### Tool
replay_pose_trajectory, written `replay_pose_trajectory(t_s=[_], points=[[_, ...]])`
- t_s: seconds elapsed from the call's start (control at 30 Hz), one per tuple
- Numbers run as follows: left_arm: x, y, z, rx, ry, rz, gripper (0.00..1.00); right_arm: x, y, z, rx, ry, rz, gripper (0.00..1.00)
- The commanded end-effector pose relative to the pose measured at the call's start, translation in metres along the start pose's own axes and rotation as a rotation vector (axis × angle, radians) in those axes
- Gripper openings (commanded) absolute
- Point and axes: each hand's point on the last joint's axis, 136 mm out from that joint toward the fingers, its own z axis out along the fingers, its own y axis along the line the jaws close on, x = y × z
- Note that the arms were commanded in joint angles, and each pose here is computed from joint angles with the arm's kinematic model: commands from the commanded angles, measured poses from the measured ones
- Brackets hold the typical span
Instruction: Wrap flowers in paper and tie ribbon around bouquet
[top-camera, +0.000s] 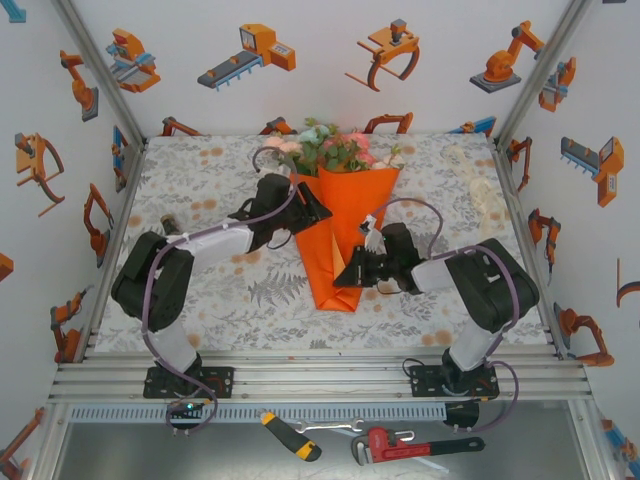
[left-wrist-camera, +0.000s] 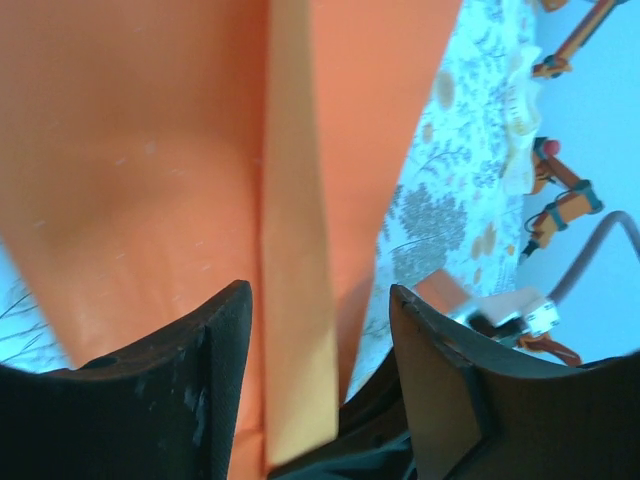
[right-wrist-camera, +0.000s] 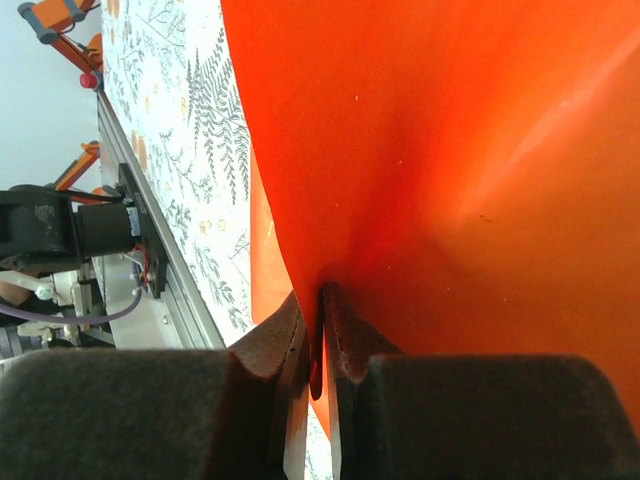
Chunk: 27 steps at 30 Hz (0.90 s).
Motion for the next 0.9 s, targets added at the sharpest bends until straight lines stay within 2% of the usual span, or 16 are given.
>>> replay_pose_trajectory(t_s=[0.0,0.1,0.17,0.27,0.3,0.37,0.43,0.47,0.57,0.7,0.87], points=[[0.009,-0.009,0.016,-0.004,0.02,0.013,0.59,0.001,0.007,0.001,0.008,0.021,-0.052,0.16],[0.017,-0.004,0.026,-0.036,0.033,0.029,0.59,-0.001,0.009,0.001,0.011,0.015,-0.058,0.16],[0.021,0.006,0.029,-0.1,0.04,0.044,0.56,-0.003,0.009,0.001,0.014,0.01,-0.057,0.16],[0.025,0.026,0.029,-0.201,0.054,0.048,0.46,-0.005,0.014,0.001,0.009,0.001,-0.068,0.16],[0.025,0.028,0.029,-0.208,0.056,0.049,0.4,-0.006,0.016,0.001,0.006,-0.002,-0.075,0.17],[0.024,0.027,0.025,-0.203,0.056,0.055,0.21,-0.009,0.022,-0.001,-0.002,-0.011,-0.085,0.21],[0.021,0.029,0.018,-0.221,0.053,0.067,0.03,-0.016,0.032,-0.007,-0.014,-0.035,-0.097,0.31],[0.019,0.032,0.013,-0.235,0.048,0.07,0.0,-0.019,0.039,-0.011,-0.024,-0.048,-0.111,0.36],[0.014,0.044,-0.001,-0.283,0.027,0.068,0.0,-0.034,0.06,-0.027,-0.044,-0.097,-0.159,0.43],[0.017,0.058,-0.013,-0.336,0.01,0.05,0.0,-0.057,0.068,-0.048,-0.048,-0.162,-0.17,0.45],[0.024,0.075,-0.02,-0.386,-0.012,0.033,0.0,-0.092,0.033,-0.07,0.092,-0.263,-0.105,0.45]])
